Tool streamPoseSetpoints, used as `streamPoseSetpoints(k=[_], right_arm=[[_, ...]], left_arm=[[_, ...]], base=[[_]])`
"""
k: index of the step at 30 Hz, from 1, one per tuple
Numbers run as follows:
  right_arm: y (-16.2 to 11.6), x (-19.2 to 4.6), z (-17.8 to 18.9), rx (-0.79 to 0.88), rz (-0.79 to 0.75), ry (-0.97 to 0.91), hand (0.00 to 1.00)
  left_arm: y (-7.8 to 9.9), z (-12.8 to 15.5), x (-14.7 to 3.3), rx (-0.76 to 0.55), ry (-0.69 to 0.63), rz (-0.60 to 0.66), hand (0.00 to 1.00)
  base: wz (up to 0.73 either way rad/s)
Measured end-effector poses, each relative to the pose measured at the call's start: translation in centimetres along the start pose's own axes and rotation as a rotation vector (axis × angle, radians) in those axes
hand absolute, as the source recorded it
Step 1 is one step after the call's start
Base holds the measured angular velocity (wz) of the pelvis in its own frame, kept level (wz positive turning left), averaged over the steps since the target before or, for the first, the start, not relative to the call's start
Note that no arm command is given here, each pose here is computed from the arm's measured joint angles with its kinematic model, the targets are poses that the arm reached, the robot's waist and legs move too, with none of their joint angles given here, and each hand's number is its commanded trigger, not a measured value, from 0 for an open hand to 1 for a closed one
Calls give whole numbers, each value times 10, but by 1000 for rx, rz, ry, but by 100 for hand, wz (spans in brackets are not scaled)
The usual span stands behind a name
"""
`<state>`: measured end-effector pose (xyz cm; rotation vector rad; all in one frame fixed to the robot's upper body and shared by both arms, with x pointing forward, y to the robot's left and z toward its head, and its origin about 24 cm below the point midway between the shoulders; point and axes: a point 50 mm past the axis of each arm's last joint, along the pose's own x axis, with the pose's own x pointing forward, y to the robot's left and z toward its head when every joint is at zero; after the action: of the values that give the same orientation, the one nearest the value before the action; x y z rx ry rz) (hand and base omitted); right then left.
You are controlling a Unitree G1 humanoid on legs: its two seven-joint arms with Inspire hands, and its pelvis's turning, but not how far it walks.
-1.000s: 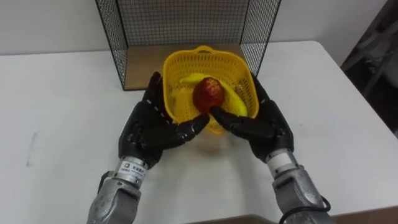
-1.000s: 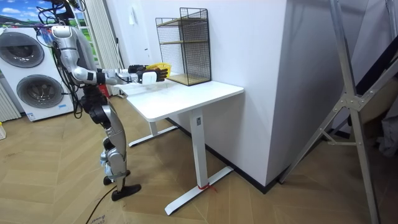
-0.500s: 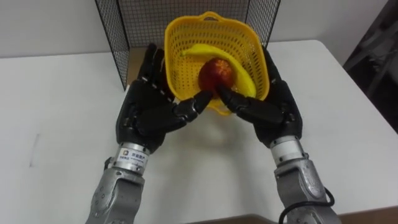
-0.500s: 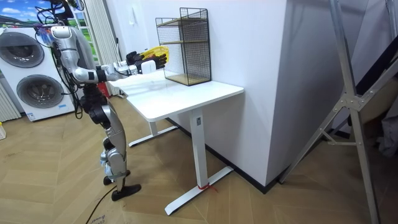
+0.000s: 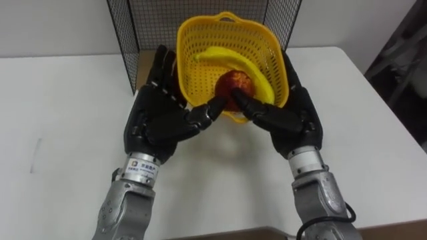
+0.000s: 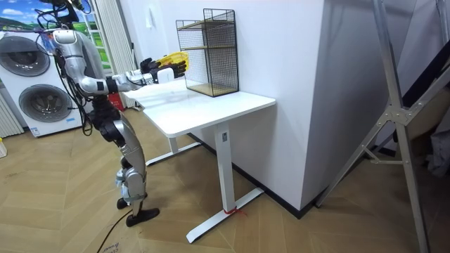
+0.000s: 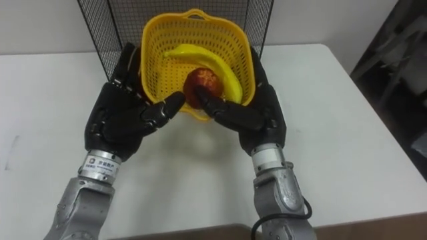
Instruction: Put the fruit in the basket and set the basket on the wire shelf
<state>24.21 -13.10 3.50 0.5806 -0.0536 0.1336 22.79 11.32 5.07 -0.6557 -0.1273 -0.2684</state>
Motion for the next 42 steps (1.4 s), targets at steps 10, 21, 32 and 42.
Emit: streamPoseSetpoints(k=[10, 21, 32, 42], right_arm=[[-9, -7, -9, -10, -26, 51, 0], [-9, -9, -10, -23, -7, 69, 0], [-1, -7, 1, -18, 33, 23, 0], [1, -4, 4, -47, 30, -5, 0]], left_arm=[[4, -9, -4, 0, 40, 20, 0], [8, -10, -9, 9, 56, 31, 0], [8, -6, -8, 13, 35, 32, 0], [4, -3, -2, 16, 15, 6, 0]], base=[[-9], [-2], [4], [0]])
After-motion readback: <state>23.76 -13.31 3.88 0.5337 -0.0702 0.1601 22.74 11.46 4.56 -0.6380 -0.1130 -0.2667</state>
